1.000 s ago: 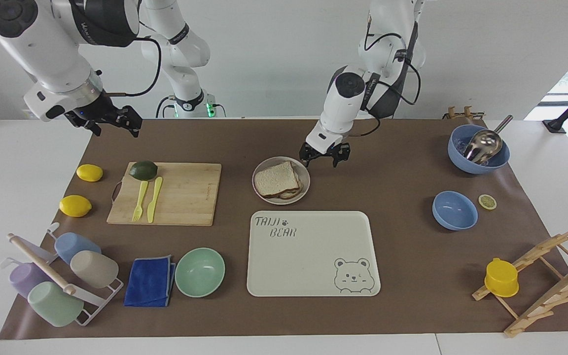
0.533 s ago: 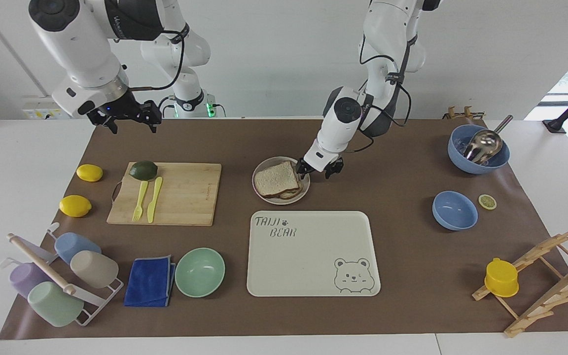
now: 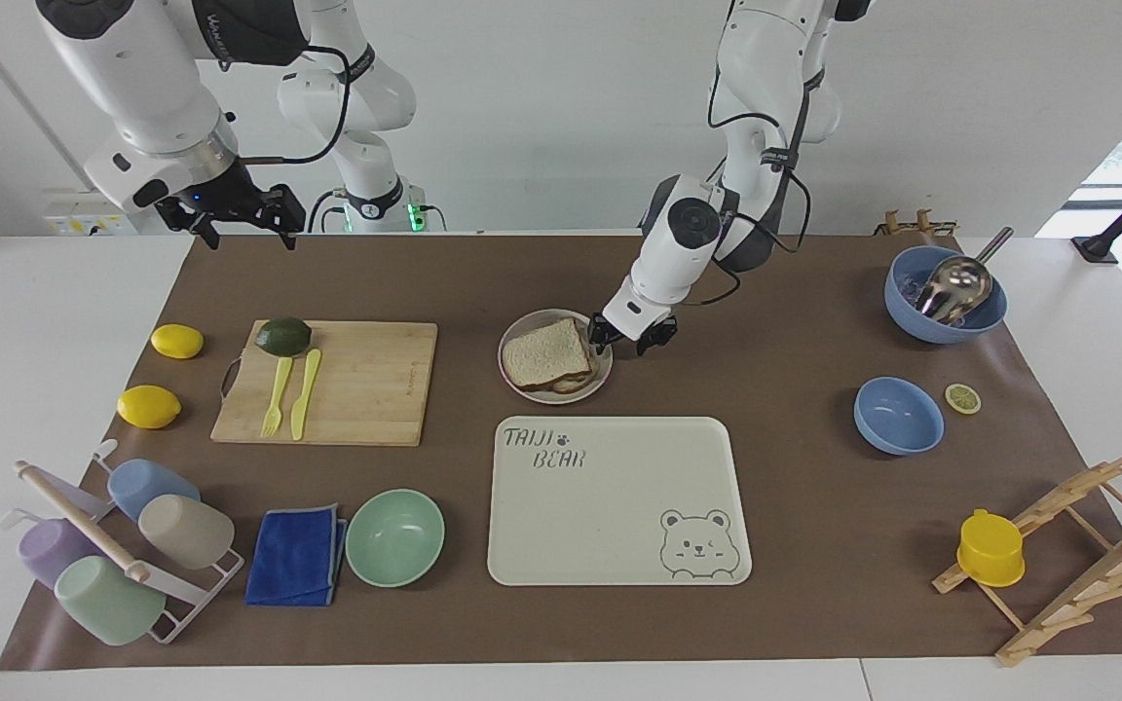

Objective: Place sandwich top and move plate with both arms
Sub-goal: 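Grasp the plate rim with the left gripper while the right gripper withdraws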

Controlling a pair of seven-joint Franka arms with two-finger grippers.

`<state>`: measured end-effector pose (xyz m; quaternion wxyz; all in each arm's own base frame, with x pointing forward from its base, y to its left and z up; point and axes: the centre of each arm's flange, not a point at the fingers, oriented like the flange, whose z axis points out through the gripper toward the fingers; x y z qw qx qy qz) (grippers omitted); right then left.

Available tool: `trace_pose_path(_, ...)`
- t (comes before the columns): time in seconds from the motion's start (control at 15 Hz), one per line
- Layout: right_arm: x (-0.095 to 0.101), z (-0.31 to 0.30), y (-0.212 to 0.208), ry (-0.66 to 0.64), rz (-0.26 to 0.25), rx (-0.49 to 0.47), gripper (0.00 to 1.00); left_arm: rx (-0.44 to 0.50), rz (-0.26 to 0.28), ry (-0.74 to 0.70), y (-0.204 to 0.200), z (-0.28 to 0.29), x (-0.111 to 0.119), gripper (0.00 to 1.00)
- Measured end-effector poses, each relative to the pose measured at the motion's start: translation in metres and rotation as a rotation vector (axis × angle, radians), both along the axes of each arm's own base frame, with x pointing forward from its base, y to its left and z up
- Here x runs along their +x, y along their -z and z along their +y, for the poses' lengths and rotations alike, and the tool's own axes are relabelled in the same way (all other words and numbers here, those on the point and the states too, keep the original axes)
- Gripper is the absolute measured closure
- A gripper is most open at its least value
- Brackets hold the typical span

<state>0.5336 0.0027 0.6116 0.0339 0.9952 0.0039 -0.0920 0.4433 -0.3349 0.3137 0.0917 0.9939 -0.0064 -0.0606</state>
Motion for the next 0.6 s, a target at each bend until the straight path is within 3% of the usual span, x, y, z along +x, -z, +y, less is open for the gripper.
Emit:
trace_pose_path(0.13, 0.002, -0.001, 0.000, 0.000, -0.013, 0.000, 0.00, -0.015, 0.007, -0.015, 0.002, 0.000, -0.001, 0.26)
trace_pose_path(0.2, 0.002, -0.001, 0.000, 0.000, -0.013, 0.000, 0.00, -0.021, 0.007, -0.020, 0.001, -0.001, -0.001, 0.32)
trace_pose_path(0.27, 0.002, -0.001, 0.000, 0.000, -0.013, 0.000, 0.00, -0.024, 0.004, -0.019, 0.002, -0.002, -0.002, 0.43)
trace_pose_path(0.6, 0.004, -0.016, -0.001, 0.028, -0.030, 0.000, 0.00, -0.023, -0.001, -0.019, 0.008, -0.003, -0.007, 0.57)
